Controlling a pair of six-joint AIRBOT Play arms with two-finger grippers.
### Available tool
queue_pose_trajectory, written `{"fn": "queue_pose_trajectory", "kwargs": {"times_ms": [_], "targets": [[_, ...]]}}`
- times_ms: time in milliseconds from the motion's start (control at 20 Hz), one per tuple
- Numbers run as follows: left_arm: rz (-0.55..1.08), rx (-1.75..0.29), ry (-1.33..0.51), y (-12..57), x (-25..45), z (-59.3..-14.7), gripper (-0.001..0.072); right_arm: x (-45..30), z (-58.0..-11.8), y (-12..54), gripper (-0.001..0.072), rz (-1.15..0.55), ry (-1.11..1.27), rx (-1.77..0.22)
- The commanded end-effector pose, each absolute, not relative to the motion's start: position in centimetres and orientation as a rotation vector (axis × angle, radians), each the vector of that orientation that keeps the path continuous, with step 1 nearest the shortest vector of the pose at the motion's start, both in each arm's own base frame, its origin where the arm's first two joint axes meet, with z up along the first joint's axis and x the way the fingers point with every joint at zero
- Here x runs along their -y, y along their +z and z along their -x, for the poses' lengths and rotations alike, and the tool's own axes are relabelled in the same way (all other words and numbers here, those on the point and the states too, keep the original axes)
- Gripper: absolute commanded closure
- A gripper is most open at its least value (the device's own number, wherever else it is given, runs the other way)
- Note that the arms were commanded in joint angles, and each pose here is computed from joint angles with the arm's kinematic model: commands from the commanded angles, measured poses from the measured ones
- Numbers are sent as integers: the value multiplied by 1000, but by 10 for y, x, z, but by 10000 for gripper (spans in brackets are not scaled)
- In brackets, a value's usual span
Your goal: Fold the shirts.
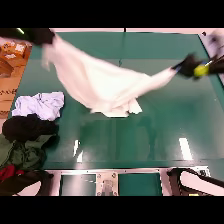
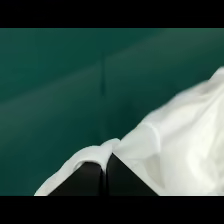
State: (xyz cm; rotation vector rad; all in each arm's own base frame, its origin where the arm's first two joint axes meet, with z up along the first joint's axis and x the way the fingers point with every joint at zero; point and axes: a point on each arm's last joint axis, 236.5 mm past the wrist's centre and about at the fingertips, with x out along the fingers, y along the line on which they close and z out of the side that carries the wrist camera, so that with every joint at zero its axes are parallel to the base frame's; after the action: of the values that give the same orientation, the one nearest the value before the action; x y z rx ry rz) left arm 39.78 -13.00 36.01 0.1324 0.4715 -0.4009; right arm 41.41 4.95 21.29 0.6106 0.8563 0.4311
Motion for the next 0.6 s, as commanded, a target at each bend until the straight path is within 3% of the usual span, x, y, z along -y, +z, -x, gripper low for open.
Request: {"fn": "queue_pose_trajectory", "kwargs": {"times_ms": [0,150,300,450,550], "targets": [[-101,-9,-390,520,114,-322,683,-60,-346,388,698,-399,442,-479],[-68,272,-464,591,116,-245,683,-75,-275,486,698,-260,404,-179],[-44,412,-471,624,107,-194,683,-56,-229,525,698,-185,241,-4],[-75,344,-454,608,106,-206,683,-18,-211,528,698,-162,43,33],[-79,247,-452,578,113,-240,683,5,-214,506,698,-168,-60,-47]]}}
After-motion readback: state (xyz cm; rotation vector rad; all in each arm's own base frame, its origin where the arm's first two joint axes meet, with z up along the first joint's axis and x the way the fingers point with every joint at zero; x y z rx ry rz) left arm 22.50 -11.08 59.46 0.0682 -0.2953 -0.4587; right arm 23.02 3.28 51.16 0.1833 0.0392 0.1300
